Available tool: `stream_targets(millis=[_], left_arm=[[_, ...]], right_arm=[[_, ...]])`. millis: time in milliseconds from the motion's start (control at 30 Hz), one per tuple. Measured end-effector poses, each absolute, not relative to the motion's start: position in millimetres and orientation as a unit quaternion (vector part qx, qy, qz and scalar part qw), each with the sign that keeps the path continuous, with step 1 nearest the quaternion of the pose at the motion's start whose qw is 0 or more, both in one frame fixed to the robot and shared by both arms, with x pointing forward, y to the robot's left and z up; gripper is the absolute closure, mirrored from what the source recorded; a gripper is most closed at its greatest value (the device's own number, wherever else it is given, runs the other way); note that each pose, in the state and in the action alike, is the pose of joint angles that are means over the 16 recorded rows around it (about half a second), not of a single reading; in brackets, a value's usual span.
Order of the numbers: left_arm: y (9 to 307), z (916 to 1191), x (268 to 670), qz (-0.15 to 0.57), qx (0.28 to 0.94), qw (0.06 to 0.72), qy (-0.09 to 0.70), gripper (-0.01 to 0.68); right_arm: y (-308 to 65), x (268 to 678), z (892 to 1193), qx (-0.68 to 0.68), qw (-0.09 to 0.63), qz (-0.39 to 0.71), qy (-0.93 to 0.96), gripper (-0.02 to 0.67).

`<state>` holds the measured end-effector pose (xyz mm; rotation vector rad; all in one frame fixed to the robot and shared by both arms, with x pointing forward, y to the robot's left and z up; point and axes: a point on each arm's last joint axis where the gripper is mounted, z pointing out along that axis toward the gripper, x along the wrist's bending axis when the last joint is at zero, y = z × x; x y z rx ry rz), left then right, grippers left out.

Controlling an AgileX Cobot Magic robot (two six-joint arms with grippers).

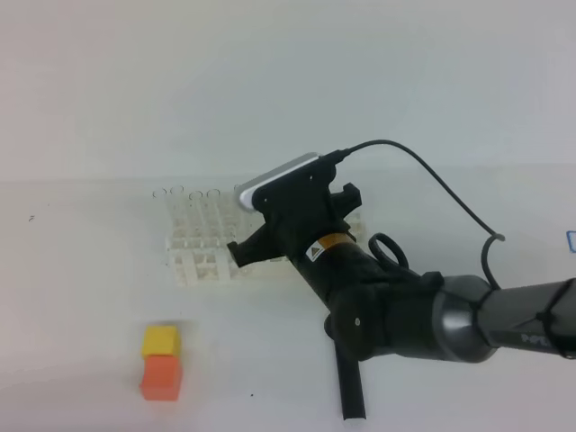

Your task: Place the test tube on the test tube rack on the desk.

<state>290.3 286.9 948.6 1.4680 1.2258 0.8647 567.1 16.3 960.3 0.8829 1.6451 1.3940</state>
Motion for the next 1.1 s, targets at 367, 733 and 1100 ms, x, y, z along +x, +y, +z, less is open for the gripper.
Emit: stream_targets(millis=[367, 733, 1100], left_arm=[[286.9, 948.6, 290.3, 0.357, 0.607, 0.498, 0.506, 0.674], [286.9, 948.6, 290.3, 0.357, 0.607, 0.498, 0.506, 0.673], [286.9, 948.6, 290.3, 0.357, 0.607, 0.498, 0.506, 0.673]], right_arm=[[27.9, 564.2, 946.1, 0.332, 0.380, 0.540, 0.673, 0.650], [22.9, 560.9, 976.5, 0.322, 0.424, 0.553, 0.641, 0.650], [-26.1, 528.9, 1121.6, 0.194, 0.534, 0.623, 0.538, 0.650]])
